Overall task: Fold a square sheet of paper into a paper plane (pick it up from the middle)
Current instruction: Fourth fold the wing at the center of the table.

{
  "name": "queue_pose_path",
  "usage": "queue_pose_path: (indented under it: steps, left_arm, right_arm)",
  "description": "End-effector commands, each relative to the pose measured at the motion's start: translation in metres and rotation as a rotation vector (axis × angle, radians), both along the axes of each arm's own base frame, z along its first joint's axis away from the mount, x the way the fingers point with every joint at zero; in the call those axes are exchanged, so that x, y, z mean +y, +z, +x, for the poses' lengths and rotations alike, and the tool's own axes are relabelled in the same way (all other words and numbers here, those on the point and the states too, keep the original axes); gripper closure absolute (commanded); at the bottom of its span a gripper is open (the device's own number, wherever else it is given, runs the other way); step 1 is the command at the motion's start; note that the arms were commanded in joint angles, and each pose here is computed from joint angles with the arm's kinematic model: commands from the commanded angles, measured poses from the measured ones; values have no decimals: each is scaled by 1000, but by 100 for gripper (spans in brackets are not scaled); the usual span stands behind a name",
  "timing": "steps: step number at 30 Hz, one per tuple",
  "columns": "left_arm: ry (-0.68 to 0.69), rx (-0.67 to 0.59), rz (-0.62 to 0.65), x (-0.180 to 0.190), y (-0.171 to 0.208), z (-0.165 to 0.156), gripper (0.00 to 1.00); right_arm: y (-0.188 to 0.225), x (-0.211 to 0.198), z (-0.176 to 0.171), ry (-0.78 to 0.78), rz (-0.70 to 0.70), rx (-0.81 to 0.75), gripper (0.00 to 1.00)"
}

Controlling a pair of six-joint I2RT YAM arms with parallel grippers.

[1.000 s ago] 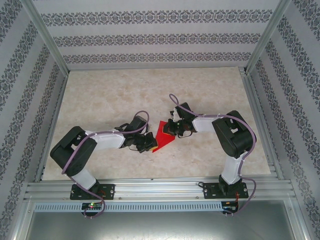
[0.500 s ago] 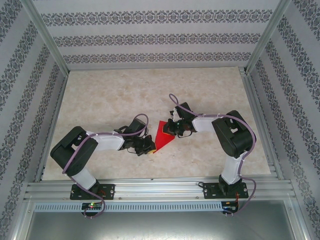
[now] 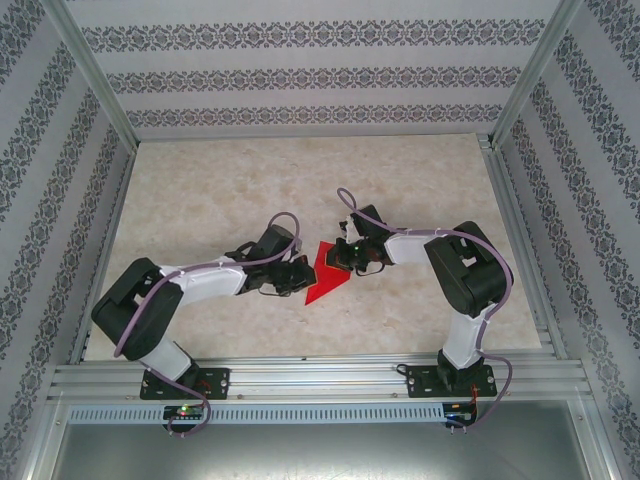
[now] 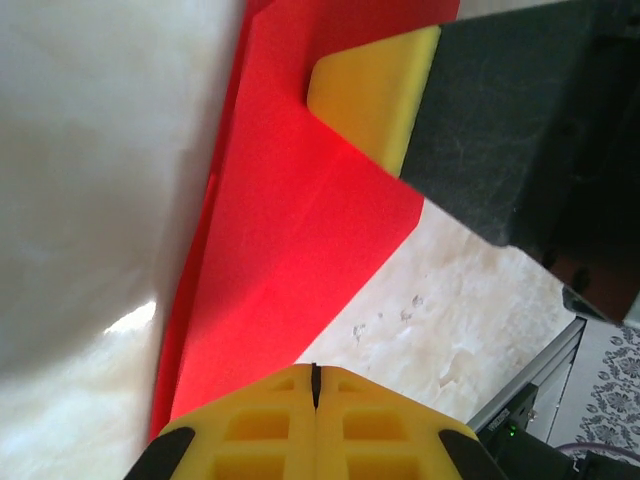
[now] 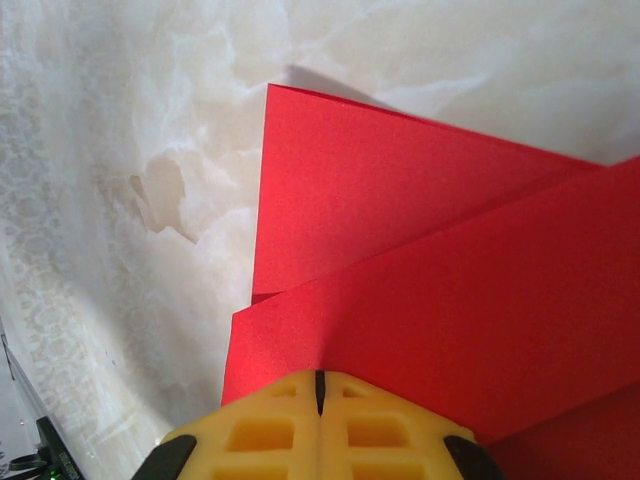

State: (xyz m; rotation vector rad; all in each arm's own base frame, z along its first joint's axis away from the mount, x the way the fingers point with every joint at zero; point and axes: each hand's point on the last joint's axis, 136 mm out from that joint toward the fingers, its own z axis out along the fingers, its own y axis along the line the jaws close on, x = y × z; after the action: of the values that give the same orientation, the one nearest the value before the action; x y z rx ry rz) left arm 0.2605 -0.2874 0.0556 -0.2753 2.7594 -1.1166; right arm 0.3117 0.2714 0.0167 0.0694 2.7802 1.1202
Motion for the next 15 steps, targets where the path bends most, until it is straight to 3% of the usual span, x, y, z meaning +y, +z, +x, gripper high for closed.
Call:
queue_pose_path:
  steps: [1,9,15]
  left_arm:
    - [-15,-9,26,-3,-13,6,98]
    - [-23,81,75,4,-43,-7,100]
    - [-31,92,79,4,-46,-10,100]
  right_arm:
    - [-3,-10,-2,-18,-17,6,97]
    - [27,-1,3,3,69,-68,96]
    - [36,4,-15,40,54,-104,95]
